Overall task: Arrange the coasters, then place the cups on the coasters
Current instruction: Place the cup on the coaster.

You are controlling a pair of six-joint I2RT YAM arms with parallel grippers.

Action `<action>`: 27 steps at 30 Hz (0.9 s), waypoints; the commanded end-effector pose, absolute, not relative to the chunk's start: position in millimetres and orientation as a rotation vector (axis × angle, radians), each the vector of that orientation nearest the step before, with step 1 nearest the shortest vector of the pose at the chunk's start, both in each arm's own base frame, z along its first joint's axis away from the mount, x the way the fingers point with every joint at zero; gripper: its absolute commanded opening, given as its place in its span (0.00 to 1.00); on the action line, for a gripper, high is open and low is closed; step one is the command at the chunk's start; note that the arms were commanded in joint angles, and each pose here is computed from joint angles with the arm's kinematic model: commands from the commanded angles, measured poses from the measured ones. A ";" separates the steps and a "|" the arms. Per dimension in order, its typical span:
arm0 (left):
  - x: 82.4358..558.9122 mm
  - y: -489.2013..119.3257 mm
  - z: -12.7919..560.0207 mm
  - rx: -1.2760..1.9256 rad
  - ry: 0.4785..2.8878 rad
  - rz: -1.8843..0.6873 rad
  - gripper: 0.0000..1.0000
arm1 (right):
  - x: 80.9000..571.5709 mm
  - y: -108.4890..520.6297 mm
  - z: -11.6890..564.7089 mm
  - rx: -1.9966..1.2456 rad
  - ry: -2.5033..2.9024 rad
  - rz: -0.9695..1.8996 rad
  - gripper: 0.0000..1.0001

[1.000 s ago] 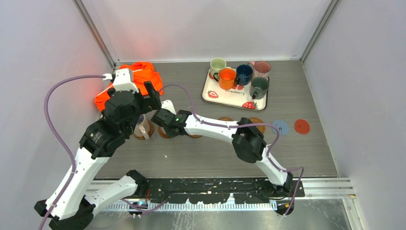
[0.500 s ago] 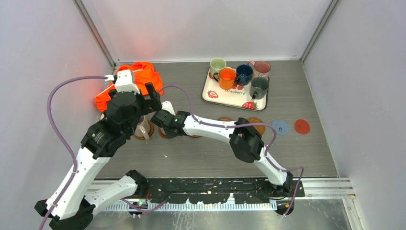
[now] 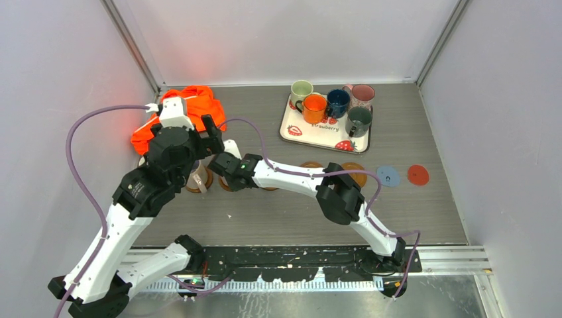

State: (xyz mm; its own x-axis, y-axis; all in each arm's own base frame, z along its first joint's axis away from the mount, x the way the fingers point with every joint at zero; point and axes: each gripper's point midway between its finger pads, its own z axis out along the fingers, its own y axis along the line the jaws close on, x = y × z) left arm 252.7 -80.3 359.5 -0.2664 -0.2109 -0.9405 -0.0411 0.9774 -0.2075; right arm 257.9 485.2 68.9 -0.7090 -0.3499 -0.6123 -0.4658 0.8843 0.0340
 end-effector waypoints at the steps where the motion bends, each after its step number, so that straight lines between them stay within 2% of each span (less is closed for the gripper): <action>1: 254.3 -76.1 368.0 -0.223 1.797 -0.169 1.00 | 264.0 510.1 101.9 -0.544 2.343 0.355 0.01; 8: 255.3 -77.3 365.8 -0.223 1.800 -0.172 1.00 | 261.5 508.1 98.3 -0.533 2.357 0.347 0.03; 27: 256.7 -80.6 359.9 -0.217 1.812 -0.179 1.00 | 255.1 503.4 89.5 -0.516 2.398 0.326 0.28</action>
State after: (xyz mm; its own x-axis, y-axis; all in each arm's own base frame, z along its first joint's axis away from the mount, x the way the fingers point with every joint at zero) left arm 253.5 -81.0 351.2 -0.2820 -0.2013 -0.9381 -0.0442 0.9794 -0.1969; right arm 254.3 487.9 67.6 -0.7203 -0.3293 -0.6105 -0.4497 0.8918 0.0495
